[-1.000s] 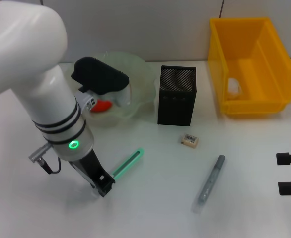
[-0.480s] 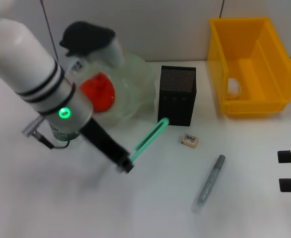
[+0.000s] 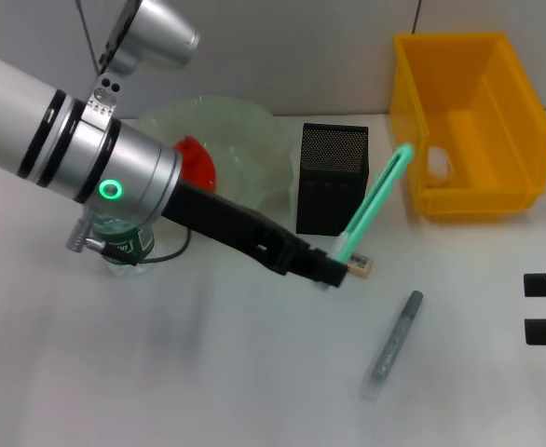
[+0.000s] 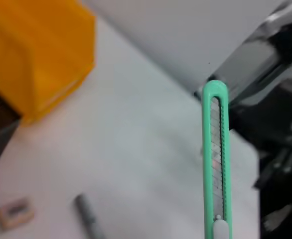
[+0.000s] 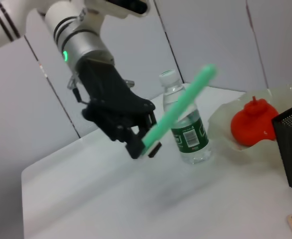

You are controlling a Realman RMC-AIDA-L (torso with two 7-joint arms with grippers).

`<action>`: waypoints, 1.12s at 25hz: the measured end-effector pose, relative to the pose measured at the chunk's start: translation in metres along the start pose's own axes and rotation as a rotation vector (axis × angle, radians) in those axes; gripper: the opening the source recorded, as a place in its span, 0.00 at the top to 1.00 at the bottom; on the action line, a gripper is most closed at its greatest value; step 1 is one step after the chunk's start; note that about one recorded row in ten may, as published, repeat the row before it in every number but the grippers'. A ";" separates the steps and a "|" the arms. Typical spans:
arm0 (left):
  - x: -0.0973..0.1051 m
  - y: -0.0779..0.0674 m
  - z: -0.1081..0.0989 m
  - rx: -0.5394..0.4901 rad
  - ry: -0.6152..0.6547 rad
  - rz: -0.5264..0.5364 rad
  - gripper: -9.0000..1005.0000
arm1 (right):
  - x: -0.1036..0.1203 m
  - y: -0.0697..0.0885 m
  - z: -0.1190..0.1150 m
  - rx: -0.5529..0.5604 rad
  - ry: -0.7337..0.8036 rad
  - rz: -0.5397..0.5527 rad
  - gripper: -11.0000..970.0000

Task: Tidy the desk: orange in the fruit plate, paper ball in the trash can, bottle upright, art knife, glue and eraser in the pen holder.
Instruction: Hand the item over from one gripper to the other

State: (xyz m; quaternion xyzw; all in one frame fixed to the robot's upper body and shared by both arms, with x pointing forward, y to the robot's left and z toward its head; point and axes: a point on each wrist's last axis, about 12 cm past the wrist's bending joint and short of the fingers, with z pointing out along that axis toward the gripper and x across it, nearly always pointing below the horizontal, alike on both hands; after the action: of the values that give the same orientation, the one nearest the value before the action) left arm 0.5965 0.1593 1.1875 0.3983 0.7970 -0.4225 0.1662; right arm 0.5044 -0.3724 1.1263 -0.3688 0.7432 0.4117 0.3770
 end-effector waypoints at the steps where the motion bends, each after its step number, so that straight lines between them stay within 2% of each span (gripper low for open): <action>1: 0.000 -0.001 0.002 0.026 -0.022 0.011 0.80 | 0.000 0.000 0.000 0.002 -0.003 0.004 0.21; 5: 0.001 -0.002 0.006 0.080 -0.071 0.040 0.80 | 0.001 0.000 0.000 0.004 -0.013 0.010 0.21; 13: 0.003 -0.001 0.009 0.089 -0.069 0.046 0.80 | 0.002 0.001 0.000 0.000 -0.022 0.021 0.21; 14: 0.003 -0.002 0.009 0.086 -0.062 0.053 0.80 | 0.003 0.002 0.000 -0.002 -0.023 0.025 0.21; 21: -0.011 -0.012 0.001 -0.073 0.108 0.279 0.80 | -0.002 0.007 -0.002 -0.048 -0.055 0.044 0.21; 28: -0.014 -0.014 -0.002 -0.049 0.049 0.278 0.80 | -0.003 0.006 0.000 -0.048 -0.060 0.039 0.21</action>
State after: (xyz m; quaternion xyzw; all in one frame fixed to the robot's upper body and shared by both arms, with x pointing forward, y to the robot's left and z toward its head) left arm 0.5942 0.1491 1.2046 0.5110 0.7479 -0.3661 0.2132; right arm 0.5004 -0.3695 1.1316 -0.3507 0.7285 0.4475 0.3821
